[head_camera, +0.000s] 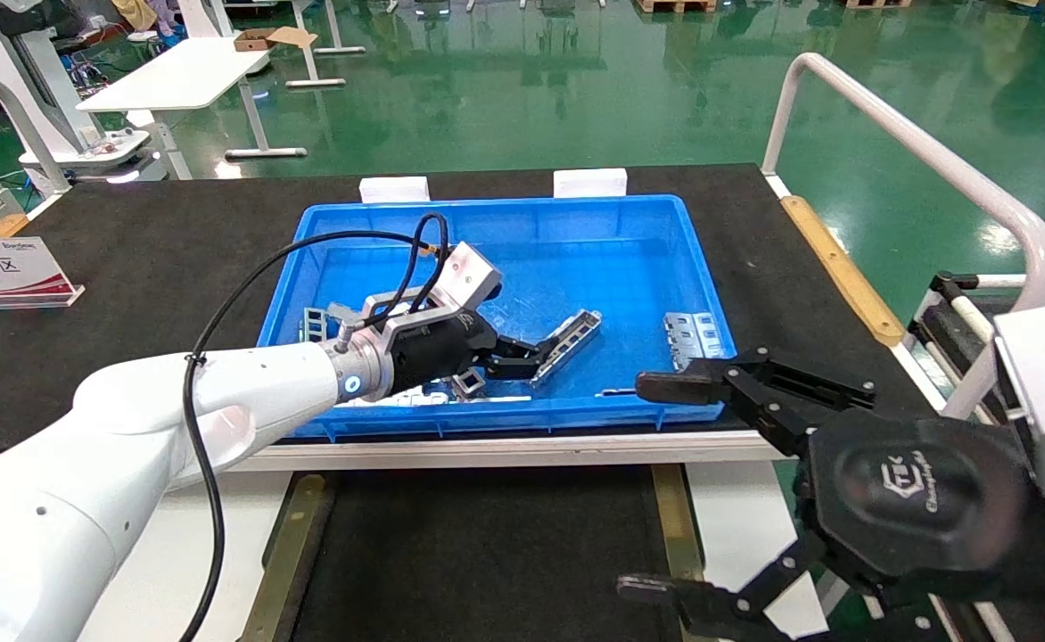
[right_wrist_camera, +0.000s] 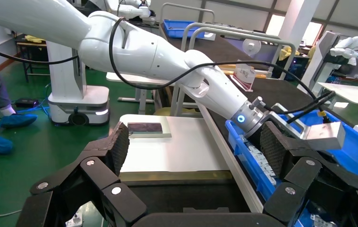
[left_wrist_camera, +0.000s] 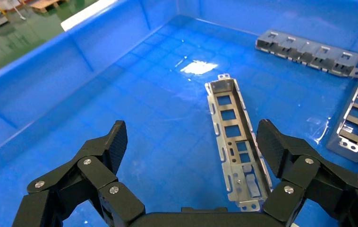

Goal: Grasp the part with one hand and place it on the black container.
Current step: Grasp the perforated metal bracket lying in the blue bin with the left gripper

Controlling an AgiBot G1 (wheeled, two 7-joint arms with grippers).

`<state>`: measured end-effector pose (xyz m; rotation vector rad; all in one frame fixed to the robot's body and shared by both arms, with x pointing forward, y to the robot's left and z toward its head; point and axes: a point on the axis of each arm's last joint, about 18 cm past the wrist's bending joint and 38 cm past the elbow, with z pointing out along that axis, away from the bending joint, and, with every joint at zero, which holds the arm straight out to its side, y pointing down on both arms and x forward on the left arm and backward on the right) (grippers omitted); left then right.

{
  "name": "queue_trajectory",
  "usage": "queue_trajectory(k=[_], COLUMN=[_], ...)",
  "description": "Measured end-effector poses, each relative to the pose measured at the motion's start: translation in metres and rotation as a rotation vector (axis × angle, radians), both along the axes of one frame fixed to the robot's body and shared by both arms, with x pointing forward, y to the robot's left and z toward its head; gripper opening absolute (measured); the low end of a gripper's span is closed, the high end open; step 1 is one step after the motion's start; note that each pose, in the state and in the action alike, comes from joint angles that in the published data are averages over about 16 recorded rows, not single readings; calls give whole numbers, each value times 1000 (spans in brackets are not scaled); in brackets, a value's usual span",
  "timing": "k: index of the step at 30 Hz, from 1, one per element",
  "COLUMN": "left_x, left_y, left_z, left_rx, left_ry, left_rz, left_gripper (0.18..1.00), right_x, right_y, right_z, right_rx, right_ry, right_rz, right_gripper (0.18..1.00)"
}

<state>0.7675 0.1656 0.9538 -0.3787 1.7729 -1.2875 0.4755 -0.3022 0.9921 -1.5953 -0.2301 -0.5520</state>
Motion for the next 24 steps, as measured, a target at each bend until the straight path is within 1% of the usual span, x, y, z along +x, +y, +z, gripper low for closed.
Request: queue_trajectory(k=[24], left_x=[-1], left_y=[-13], left_z=[-18], left_rx=[-30], left_ry=[66], left_rz=[4], left_gripper=[1001], right_x=[0], right_y=[0], right_z=[0], right_rx=[0], right_ry=[0], right_rz=[0], right_gripper=[998])
